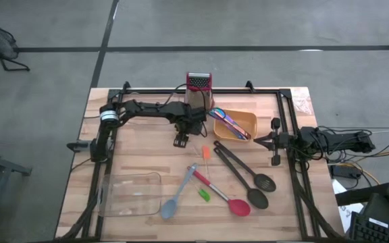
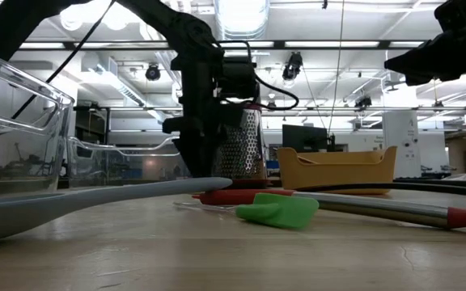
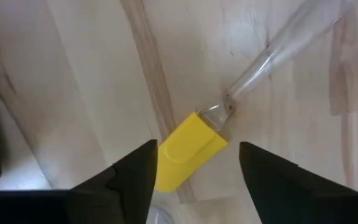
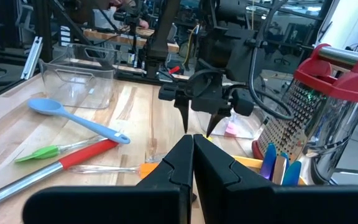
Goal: Pick & Place Kitchen Items
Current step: Put the yellow spatula into the top transparent bin
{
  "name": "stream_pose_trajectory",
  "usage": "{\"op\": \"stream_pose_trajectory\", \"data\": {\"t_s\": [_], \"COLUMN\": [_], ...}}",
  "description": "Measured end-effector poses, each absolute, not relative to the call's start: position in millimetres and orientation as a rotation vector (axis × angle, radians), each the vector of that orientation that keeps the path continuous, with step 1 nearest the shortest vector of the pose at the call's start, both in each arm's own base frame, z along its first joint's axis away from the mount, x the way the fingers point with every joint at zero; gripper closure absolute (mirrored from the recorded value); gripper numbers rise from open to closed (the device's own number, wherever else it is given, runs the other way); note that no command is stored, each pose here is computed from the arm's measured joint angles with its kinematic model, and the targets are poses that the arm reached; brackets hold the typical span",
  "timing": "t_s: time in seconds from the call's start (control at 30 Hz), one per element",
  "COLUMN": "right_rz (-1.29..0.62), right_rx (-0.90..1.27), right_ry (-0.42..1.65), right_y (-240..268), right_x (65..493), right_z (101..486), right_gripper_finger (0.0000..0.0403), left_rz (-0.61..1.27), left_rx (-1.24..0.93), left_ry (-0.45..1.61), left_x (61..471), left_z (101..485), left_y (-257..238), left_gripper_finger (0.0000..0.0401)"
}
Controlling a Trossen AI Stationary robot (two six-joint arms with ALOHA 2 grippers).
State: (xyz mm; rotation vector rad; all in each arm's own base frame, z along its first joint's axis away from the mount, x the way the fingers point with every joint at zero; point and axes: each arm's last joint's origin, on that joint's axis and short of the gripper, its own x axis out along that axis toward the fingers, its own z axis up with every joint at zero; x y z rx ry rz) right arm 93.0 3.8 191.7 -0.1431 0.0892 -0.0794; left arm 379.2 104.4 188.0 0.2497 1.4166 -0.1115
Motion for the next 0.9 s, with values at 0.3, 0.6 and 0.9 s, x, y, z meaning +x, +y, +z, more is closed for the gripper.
{"op": "stream_pose_trajectory", "data": {"t_s": [0.3, 0.6, 0.9], "right_rz": [-0.079, -0.079, -0.079], "right_rx": [-0.143, -0.143, -0.143], "right_ry": [0.089, 0.089, 0.090], "right_y": [3.8, 3.9, 3.8], "right_x": [93.0, 93.1, 93.1], "right_z": [191.7, 191.7, 191.7], "right_gripper_finger": [0.0394, 0.0394, 0.0394], "left_rz": [-0.156, -0.134, -0.132], "left_rx": [0.332, 0.374, 0.258], "left_ry": [1.479, 1.479, 1.436], "left_x": [378.0, 374.2, 376.0], "left_z": [167.5, 152.5, 150.5], "left_y": [105.3, 104.5, 103.5], "left_gripper_finger": [0.0160, 0.0163, 0.0237]}}
